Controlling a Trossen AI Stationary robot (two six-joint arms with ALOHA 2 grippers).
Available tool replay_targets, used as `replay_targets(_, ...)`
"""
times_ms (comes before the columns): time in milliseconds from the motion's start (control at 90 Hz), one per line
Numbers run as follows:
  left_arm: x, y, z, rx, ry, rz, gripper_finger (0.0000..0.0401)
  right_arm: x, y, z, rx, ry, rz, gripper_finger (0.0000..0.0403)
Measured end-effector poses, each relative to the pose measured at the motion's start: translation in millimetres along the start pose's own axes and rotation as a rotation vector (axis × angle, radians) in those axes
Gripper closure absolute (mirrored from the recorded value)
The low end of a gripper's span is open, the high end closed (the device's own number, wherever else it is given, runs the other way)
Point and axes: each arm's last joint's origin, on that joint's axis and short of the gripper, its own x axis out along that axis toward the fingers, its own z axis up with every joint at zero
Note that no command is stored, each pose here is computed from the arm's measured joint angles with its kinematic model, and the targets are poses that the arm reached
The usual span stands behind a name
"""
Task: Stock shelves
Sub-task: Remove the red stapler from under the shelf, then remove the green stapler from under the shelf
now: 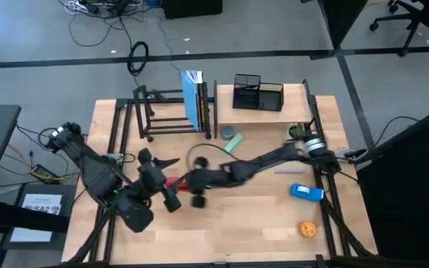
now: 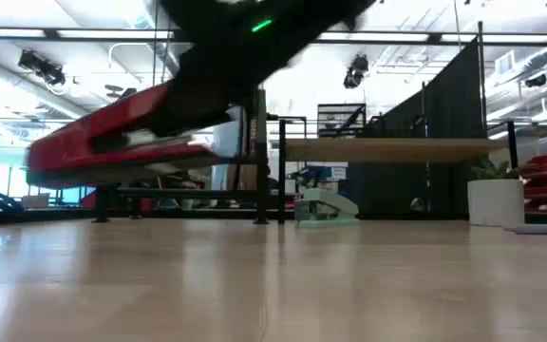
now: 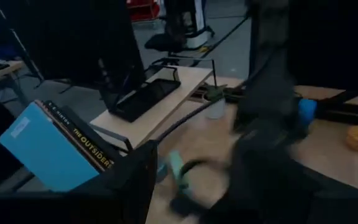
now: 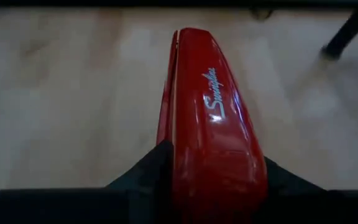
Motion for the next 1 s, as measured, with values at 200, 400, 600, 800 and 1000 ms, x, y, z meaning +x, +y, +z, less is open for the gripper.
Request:
replay_targets(200, -1.5, -0.1, -2.5, 0.021, 0.005, -0.003, 0.0188, 72.8, -18.7, 9.0, -0.035, -0.070, 0.065, 0.0306)
replay_targets(400, -1.1, -0.1, -3.9, 0.034, 0.003, 0.006, 0.0188, 117.8, -19.0, 8.2, -0.046, -0.146, 0.081, 0.0307)
replay_targets(600, -1.1, -0.1, -4.1, 0.033, 0.002, 0.007, 0.0188, 136.7, -17.7, -7.1, -0.009, -0.169, 0.081, 0.0233)
replay_targets(800, -1.2, -0.3, -4.0, 0.022, 0.002, 0.006, 0.0188, 122.6, -14.9, -4.4, -0.045, -0.017, 0.107, 0.0125)
replay_targets(1000, -1.1, -0.2, -4.2, 0.023, 0.002, 0.007, 0.0188, 68.2, -24.1, 30.1, -0.189, 0.163, 0.120, 0.0090)
